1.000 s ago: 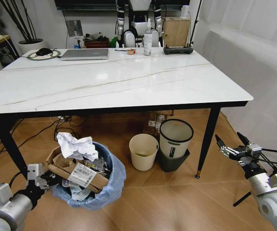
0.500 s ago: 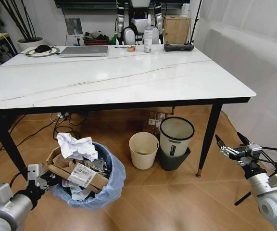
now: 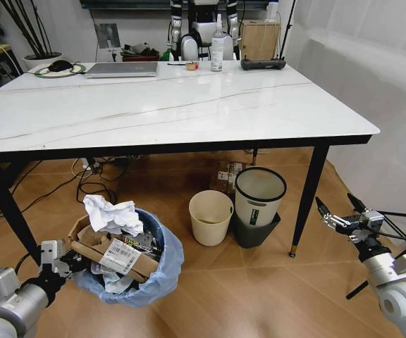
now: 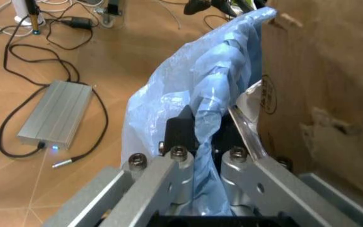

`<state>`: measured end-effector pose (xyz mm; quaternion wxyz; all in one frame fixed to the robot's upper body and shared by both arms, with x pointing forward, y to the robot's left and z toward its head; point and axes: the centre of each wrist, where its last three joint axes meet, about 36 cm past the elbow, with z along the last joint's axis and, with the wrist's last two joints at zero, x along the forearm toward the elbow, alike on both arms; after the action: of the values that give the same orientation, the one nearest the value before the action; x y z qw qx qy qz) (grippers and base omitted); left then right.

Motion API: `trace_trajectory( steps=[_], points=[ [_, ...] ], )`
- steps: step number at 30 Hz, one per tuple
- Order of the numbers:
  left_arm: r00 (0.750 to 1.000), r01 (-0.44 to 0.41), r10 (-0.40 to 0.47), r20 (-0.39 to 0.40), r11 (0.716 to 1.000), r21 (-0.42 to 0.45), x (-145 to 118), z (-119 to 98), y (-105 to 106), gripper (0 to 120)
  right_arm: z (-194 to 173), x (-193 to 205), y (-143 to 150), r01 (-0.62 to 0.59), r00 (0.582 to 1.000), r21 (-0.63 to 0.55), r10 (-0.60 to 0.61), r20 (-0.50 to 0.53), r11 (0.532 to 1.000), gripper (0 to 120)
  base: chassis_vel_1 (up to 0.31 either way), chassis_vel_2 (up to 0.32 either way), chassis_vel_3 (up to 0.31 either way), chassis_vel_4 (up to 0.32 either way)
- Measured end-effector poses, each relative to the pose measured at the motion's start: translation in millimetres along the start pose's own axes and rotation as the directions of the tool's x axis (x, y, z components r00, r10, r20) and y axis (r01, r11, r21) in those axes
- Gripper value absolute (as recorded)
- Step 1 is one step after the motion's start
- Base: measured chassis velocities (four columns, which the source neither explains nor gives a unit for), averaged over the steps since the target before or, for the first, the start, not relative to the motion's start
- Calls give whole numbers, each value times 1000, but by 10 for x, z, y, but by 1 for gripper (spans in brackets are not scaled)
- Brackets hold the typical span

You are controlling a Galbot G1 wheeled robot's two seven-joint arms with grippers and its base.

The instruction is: Pick up the trash bin and place the trash from the table into it.

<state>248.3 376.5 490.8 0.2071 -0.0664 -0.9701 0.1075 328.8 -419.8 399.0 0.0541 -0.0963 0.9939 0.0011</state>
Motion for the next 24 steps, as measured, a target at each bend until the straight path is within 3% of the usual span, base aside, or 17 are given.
trace_trajectory(
  steps=[24],
  points=[
    [1000,-3,3,-4,1000,11,-19,25,6,0,0,0,0,0,1000,0,0,0,1000,100,0,0,0,0]
  ],
)
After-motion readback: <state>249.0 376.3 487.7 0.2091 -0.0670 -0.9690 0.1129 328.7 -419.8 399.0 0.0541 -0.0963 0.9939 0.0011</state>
